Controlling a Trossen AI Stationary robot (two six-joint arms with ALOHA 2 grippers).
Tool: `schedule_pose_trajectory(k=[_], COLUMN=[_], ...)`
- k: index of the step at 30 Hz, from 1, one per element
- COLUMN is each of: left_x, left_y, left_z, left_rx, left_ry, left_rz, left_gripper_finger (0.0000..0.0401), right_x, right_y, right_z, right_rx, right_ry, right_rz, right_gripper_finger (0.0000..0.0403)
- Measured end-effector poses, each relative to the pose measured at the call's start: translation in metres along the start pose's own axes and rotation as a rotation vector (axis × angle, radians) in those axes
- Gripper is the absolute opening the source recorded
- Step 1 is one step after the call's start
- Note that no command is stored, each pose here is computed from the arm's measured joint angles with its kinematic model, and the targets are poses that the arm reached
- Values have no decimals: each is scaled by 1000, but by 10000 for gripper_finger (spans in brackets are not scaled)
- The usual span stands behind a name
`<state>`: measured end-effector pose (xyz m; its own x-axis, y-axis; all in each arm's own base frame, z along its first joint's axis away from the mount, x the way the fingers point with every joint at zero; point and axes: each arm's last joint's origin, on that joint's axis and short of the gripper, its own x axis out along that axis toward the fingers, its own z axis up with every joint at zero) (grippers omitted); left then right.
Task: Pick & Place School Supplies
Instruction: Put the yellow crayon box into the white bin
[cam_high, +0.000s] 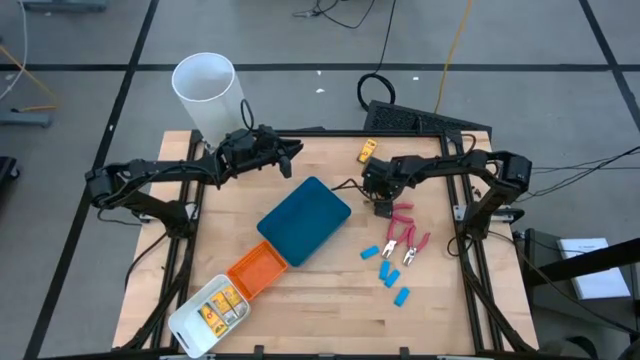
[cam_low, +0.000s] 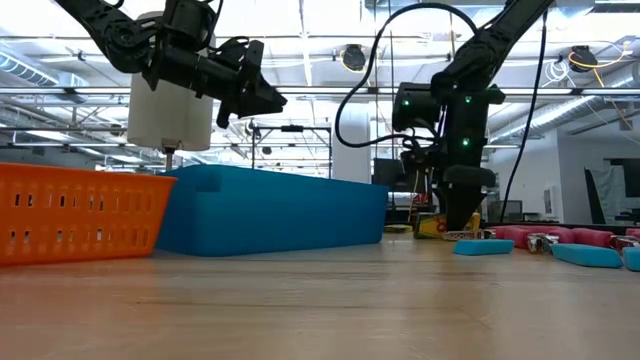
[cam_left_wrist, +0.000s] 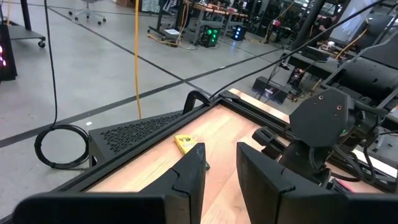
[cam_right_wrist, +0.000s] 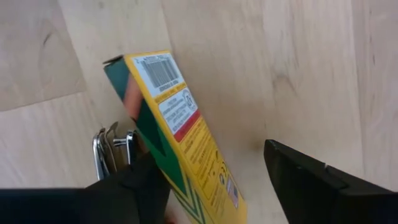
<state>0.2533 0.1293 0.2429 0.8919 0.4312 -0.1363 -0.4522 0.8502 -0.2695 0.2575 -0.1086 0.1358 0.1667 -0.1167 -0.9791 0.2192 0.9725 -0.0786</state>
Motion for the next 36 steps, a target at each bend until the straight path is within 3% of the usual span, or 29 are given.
schedule_pose_trajectory(k=[19, 25, 36], left_x=[0, 0, 0], left_y=[0, 0, 0], left_z=[0, 0, 0], left_rx=[-1, 2, 3], left_ry=[0, 0, 0], left_rz=[0, 0, 0], left_gripper_finger=[93, 93, 93], right_x=[-2, -19, -52], right_y=[1, -3, -5], right_z=[-2, -3, -5], right_rx=[-45, -25, 62], right_ry=[9, -44, -182], right_rz=[10, -50, -50], right_gripper_finger=[115, 86, 27])
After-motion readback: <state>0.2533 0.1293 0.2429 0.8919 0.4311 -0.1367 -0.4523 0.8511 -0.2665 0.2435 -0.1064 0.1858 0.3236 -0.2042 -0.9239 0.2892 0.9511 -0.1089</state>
